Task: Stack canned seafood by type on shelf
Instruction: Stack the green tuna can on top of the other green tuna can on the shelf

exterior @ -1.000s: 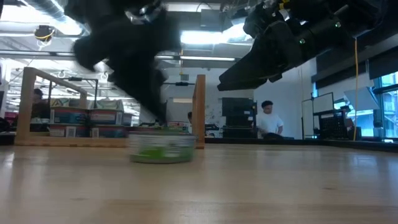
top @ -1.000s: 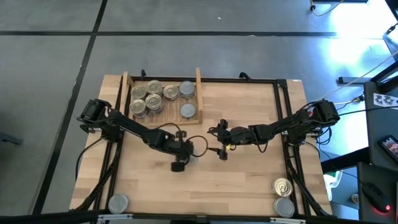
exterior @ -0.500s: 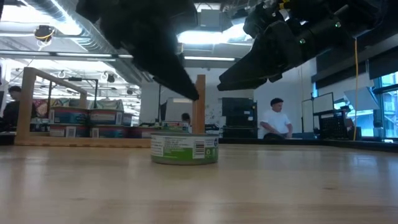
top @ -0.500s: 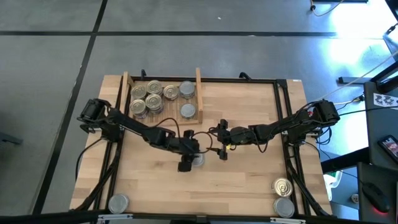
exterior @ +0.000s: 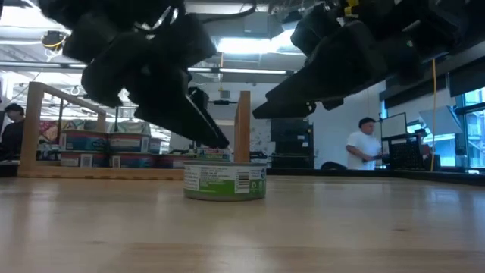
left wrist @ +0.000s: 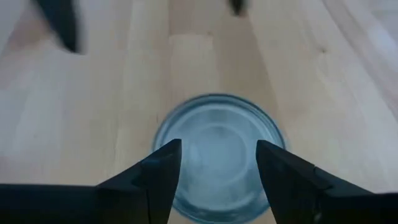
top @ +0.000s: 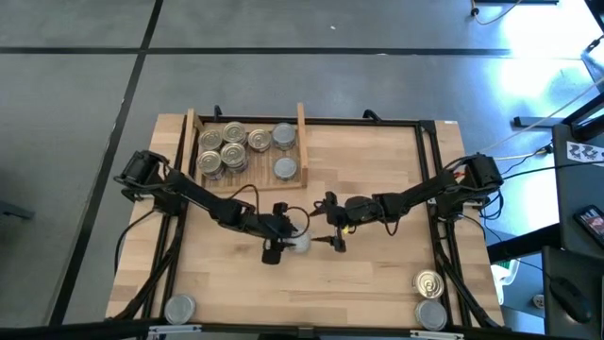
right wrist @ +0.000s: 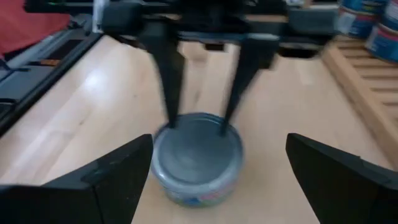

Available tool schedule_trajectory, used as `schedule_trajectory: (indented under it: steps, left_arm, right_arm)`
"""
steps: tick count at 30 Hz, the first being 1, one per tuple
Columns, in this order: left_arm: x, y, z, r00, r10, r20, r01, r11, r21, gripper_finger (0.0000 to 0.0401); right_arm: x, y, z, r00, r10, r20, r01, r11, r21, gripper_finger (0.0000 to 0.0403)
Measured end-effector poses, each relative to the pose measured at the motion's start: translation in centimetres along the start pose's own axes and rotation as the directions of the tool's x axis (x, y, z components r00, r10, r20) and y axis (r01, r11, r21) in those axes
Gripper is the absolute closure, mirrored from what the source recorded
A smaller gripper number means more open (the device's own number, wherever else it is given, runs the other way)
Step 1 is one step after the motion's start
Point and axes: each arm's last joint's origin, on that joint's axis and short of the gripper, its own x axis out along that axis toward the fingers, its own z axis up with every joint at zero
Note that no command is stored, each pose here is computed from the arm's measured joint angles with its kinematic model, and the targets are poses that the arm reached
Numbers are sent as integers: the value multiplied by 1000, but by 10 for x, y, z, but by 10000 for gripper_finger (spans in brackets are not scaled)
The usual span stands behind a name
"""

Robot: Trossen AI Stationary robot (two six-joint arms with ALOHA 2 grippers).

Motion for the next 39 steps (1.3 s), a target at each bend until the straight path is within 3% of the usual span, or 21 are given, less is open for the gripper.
schedule_trajectory:
  steps: [5,11,18,24,28,35,39]
  left_arm:
    - [3,6,-25,1000,5,22,-5,1000,-17,207]
    - [9,7,-38,998,3,64,-1,999,-33,216]
    - [18,15,-48,999,-7,52,12,996,-86,224]
    - [11,31,-66,988,-13,151,45,977,-207,227]
    - [7,39,-73,984,11,176,39,960,-277,226]
    - [6,44,-75,982,7,188,53,948,-313,226]
    - [6,44,-74,980,7,197,57,946,-318,226]
  right_arm:
    - [13,20,-1,998,60,-6,-60,997,-43,33]
    - [38,42,1,995,98,-35,-102,978,-183,33]
    - [60,50,-2,973,-21,-228,-64,930,-362,33]
    - [58,57,2,931,-161,-328,-44,842,-537,33]
    - [56,61,1,906,-299,-301,39,765,-643,33]
    - [66,51,-13,864,-403,-302,50,665,-745,33]
    - [79,48,-17,833,-492,-253,113,599,-792,41]
